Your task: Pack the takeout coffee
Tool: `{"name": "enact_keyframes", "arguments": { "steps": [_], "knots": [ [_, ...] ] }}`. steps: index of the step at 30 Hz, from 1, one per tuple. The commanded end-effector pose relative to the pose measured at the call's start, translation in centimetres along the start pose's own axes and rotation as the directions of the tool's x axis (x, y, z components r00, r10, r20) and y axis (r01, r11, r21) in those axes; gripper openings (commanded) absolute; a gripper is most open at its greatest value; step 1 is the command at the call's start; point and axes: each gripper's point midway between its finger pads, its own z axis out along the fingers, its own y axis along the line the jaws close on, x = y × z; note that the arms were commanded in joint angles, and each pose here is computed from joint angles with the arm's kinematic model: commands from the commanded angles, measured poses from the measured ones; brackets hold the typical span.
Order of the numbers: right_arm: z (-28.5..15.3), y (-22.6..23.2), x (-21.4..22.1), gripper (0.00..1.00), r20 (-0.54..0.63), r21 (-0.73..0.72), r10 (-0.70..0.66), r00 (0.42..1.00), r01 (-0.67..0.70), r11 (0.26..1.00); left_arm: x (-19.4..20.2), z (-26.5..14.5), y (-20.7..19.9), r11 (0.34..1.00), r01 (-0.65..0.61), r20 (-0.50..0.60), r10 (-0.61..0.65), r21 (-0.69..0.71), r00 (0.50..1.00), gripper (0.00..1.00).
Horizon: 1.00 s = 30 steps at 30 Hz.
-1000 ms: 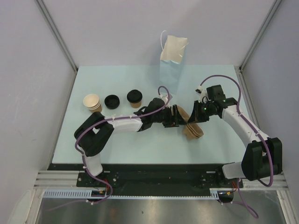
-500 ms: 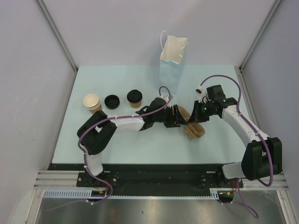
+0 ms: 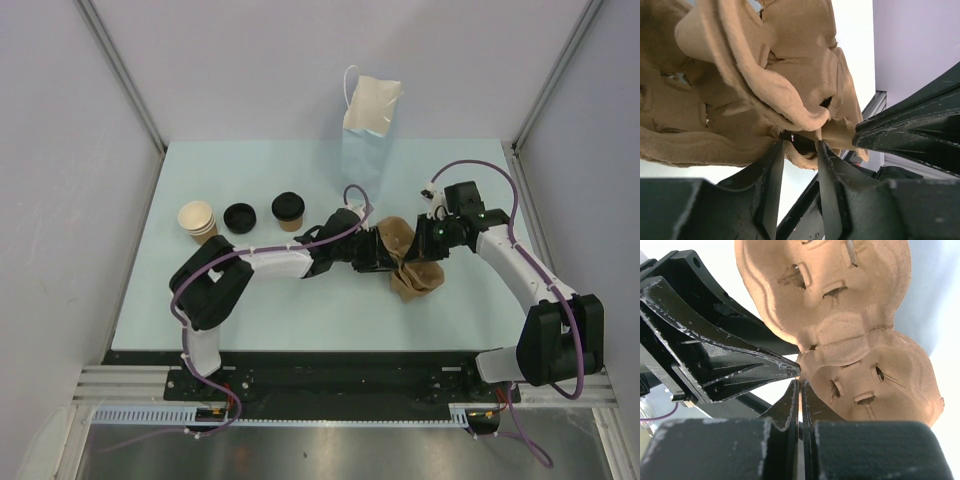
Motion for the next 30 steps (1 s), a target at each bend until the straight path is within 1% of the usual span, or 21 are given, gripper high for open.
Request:
{"name": "enact_keyframes", "arguments": {
  "steps": [1, 9, 12, 18, 22, 25, 26, 28, 29, 30],
  "knots": [
    [-0.6, 1.5, -0.6, 0.00, 0.022, -0.061, 0.001, 1.000, 0.001, 0.998, -0.5, 0.9, 3.0, 0.992, -0.028, 0.024, 0.031, -0.121, 0.999, 0.36],
    [-0.7, 1.4, -0.5, 0.00, 0.019, -0.061, -0.006, 1.000, 0.007, 0.998, -0.5, -0.5, 2.8, 0.992, -0.037, 0.028, 0.041, -0.118, 0.999, 0.35],
    [-1.0, 1.6, -0.6, 0.00, 0.032, -0.063, -0.018, 0.999, 0.020, 0.998, -0.5, -1.4, 3.1, 0.991, -0.040, 0.034, 0.045, -0.124, 0.998, 0.35],
    [-1.8, 2.5, -1.0, 0.00, 0.063, -0.091, -0.030, 0.998, 0.036, 0.995, 0.9, -2.3, 5.0, 0.985, -0.048, 0.014, 0.051, -0.168, 0.999, 0.34],
    [-2.7, 3.2, -2.0, 0.00, 0.099, -0.105, -0.051, 0.994, 0.062, 0.993, 0.9, -2.5, 5.0, 0.984, -0.055, 0.013, 0.058, -0.170, 0.998, 0.34],
    [-3.1, 3.7, -2.3, 0.00, 0.109, -0.109, -0.064, 0.992, 0.076, 0.991, 0.7, -2.6, 4.4, 0.987, -0.069, 0.013, 0.072, -0.147, 0.997, 0.34],
    [-3.1, 3.6, -2.4, 0.00, 0.110, -0.106, -0.067, 0.992, 0.079, 0.991, 0.7, -2.6, 4.1, 0.988, -0.072, 0.014, 0.075, -0.136, 0.997, 0.35],
    [-3.0, 3.5, -1.9, 0.00, 0.092, -0.100, -0.068, 0.993, 0.078, 0.992, 0.5, -2.9, 3.3, 0.990, -0.084, 0.016, 0.086, -0.111, 0.996, 0.40],
    [-2.9, 3.3, -1.9, 0.00, 0.087, -0.094, -0.068, 0.994, 0.077, 0.993, 0.2, -3.5, 2.2, 0.992, -0.101, 0.021, 0.103, -0.078, 0.994, 0.42],
    [-2.7, 3.3, -1.6, 0.00, 0.074, -0.093, -0.068, 0.995, 0.074, 0.993, 0.2, -3.9, 1.8, 0.992, -0.107, 0.020, 0.108, -0.065, 0.994, 0.47]
  ]
}}
